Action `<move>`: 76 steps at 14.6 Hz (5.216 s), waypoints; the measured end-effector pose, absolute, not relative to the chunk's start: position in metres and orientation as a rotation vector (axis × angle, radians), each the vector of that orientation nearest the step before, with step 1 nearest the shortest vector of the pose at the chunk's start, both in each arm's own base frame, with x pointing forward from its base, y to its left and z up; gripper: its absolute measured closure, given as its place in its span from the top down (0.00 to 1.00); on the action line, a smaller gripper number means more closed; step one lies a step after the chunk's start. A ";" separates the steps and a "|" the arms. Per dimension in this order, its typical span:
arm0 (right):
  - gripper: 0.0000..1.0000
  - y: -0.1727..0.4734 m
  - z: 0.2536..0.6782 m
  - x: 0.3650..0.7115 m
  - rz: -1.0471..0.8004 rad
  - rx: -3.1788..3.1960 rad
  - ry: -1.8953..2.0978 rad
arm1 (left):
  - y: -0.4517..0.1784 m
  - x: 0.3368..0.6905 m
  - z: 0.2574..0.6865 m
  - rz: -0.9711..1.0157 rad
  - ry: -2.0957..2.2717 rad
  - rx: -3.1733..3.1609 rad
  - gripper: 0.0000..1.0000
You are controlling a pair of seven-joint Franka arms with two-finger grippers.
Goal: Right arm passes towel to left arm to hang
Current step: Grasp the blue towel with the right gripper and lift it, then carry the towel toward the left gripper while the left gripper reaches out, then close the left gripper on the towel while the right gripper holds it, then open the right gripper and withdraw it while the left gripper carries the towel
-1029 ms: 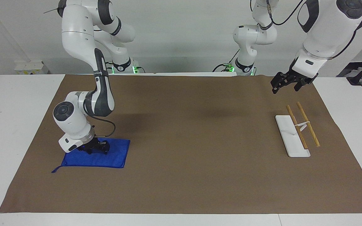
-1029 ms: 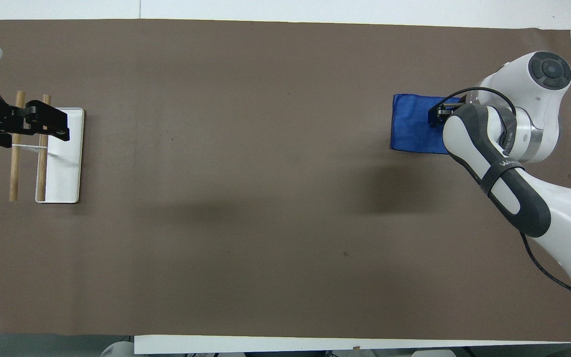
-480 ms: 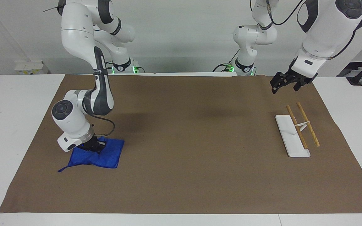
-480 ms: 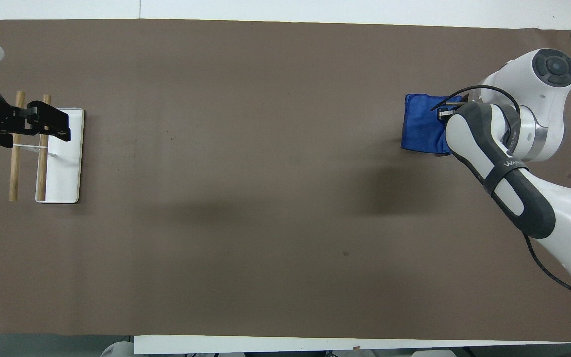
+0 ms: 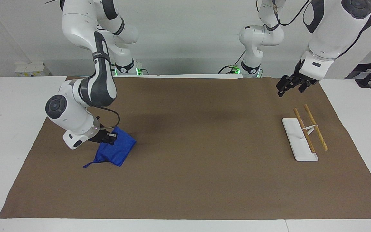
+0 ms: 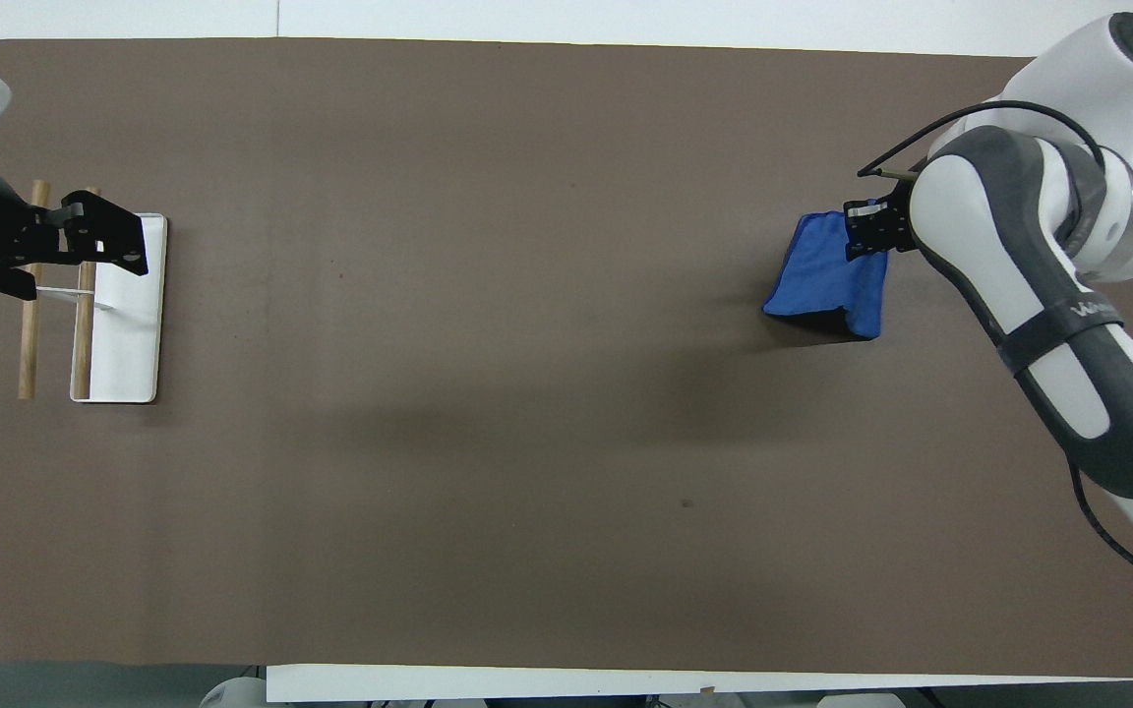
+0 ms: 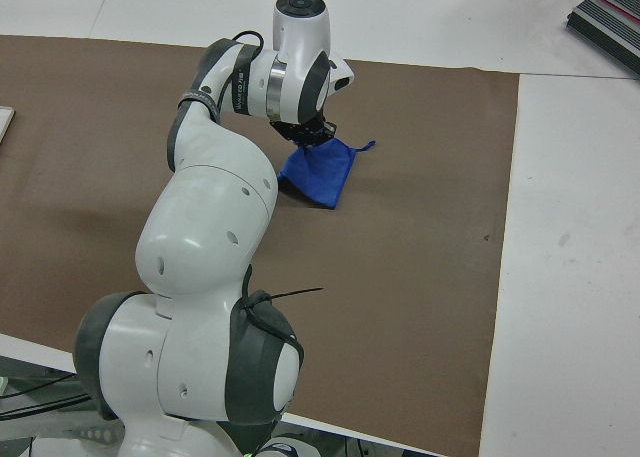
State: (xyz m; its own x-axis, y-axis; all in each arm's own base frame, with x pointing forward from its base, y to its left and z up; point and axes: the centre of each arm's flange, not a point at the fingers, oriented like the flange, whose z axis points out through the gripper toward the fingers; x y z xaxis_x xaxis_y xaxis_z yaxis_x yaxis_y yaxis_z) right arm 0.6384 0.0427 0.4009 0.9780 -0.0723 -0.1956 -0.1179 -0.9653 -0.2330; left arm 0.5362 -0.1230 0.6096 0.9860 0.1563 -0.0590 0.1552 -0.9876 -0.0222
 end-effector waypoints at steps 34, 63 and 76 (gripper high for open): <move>0.04 0.342 0.467 0.558 0.641 -1.779 1.086 | -0.240 0.515 0.551 0.427 -2.126 -2.556 0.91; 0.04 0.342 0.465 0.558 0.642 -1.780 1.089 | -0.261 0.505 0.554 0.479 -2.190 -2.617 0.02; 1.00 0.282 0.469 0.584 0.163 -2.387 0.732 | -0.167 0.539 0.549 0.498 -2.325 -2.466 0.02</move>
